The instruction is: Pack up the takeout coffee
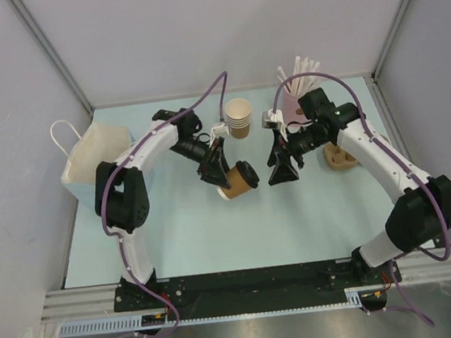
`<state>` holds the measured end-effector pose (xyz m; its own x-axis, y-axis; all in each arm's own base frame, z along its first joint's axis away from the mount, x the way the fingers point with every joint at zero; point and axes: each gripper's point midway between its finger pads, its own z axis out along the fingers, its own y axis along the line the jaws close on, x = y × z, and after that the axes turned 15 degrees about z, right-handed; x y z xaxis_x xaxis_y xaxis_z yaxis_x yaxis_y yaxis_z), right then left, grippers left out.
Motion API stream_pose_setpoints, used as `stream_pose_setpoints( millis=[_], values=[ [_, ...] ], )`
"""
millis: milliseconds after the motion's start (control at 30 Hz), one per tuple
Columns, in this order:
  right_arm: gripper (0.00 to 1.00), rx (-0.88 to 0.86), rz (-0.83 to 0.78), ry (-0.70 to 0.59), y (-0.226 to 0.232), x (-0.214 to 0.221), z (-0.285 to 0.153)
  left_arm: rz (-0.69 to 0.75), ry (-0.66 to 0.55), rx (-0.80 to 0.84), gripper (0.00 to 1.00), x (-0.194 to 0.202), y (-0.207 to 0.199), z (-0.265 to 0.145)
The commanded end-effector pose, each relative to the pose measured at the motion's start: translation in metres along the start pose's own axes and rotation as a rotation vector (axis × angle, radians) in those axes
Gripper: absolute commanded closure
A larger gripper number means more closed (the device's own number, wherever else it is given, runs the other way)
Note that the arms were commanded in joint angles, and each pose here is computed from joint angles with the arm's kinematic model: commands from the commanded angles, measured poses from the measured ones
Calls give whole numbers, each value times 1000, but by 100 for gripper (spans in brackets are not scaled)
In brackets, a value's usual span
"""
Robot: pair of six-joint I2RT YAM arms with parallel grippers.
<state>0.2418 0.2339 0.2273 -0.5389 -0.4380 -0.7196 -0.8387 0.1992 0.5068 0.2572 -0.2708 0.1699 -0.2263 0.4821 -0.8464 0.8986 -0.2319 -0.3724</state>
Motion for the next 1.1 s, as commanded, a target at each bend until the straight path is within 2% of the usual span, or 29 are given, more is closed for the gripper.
stream_pose_setpoints(
  millis=[0,367,667,867,1067],
  values=[
    [23,-14,-103,-15,15,-3,7,-23,-98,70,78,-20,-21,-2],
    [31,31,-97,-19,-1,-3,26,-33,-97,90,78,-17,-28,4],
    [35,9,-128,1,9,-1,36,-46,-75,123,78,-13,-30,16],
    [54,-3,-120,33,6,7,42,-40,-77,121,78,-15,-31,15],
    [55,-7,-117,54,5,14,42,-32,-79,116,78,-17,-31,13]
  ],
)
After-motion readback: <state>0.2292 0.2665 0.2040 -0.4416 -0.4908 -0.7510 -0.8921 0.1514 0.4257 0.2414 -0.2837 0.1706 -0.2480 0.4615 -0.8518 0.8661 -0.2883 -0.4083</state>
